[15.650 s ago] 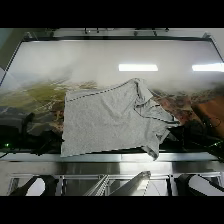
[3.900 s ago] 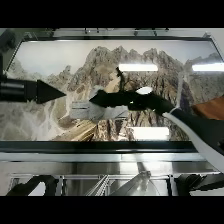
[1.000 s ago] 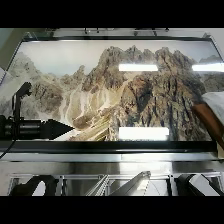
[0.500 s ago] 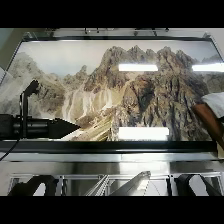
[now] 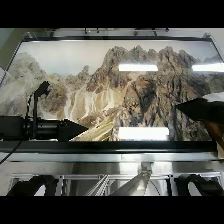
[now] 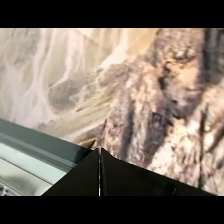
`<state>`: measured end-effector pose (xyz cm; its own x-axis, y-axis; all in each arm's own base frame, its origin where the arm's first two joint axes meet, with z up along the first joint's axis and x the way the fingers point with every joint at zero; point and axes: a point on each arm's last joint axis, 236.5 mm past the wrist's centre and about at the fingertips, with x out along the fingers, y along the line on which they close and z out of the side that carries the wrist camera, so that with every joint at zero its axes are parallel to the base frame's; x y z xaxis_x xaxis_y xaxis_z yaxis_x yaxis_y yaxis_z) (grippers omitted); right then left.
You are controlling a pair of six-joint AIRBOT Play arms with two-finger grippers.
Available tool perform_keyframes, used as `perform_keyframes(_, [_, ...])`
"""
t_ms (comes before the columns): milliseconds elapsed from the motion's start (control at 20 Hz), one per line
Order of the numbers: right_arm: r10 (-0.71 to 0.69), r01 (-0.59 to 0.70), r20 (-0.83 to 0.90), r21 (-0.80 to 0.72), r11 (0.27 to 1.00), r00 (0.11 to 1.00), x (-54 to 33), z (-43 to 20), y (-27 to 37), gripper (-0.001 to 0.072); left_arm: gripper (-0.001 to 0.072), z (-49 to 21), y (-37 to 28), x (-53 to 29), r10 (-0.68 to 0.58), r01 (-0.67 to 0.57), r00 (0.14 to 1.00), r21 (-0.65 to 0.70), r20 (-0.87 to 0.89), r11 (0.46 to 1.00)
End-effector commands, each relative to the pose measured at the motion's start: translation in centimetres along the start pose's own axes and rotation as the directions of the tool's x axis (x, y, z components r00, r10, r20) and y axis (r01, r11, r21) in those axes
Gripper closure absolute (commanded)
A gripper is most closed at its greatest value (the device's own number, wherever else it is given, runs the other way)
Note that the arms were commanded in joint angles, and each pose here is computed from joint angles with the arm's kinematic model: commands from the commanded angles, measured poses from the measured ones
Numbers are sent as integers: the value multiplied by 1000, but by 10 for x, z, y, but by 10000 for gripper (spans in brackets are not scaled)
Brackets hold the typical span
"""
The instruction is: Fold the shirts.
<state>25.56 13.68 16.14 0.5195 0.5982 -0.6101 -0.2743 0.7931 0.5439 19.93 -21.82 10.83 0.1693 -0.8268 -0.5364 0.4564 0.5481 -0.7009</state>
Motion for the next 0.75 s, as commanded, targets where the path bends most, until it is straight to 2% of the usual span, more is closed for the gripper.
perform_keyframes(0, [63,-57,40,-131,990,997,32,-8,25,695,695,15,2,3,28,-29,997,18,65,999])
perform_keyframes(500, [112,-115,-26,-146,983,993,47,-31,40,695,695,31,-2,-37,86,-102,970,60,228,993])
perform_keyframes(700, [112,-115,-26,-146,983,993,47,-31,40,695,695,27,1,-41,94,-106,972,44,217,993])
